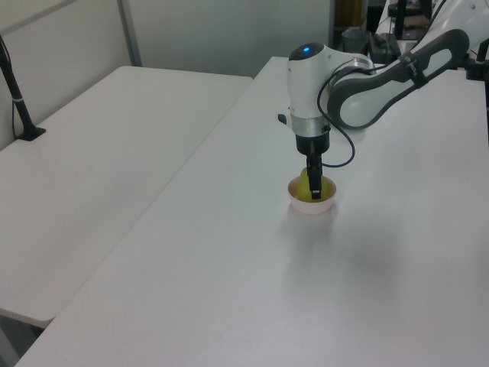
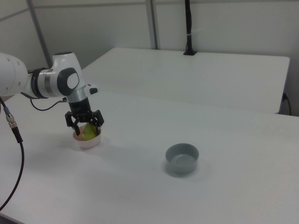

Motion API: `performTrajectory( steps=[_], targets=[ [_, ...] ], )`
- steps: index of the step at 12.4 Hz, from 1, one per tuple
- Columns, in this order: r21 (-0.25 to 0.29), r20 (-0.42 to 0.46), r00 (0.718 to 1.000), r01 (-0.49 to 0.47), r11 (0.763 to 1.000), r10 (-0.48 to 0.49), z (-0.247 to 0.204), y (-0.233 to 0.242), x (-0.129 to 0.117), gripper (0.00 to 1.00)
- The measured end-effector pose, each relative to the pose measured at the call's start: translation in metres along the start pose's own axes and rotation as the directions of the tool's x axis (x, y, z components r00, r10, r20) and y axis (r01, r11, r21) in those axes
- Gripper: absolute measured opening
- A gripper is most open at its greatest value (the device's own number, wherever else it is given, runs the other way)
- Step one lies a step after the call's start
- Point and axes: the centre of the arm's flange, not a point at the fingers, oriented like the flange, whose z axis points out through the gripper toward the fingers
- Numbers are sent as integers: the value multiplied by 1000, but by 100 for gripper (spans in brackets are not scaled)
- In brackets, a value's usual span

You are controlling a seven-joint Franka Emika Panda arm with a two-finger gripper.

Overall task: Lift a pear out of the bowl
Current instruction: 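Lower the gripper around the pear and close on it, then lift the pear out of the pink bowl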

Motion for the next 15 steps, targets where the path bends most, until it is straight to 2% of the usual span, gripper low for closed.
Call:
performTrajectory(
  steps=[5, 7, 9, 10, 15],
  targets=[
    [-14, -9, 1000, -5, 1000, 5, 1, 0, 1, 97],
    [-16, -10, 1000, -6, 1000, 5, 0, 1, 1, 93],
    [-24, -10, 1000, -1, 1000, 0, 0, 1, 1, 86],
    [-25, -9, 1000, 0, 1000, -1, 1, 0, 1, 76],
    [-26, -15, 1000, -1, 1000, 1, -2, 1, 1, 76]
  ],
)
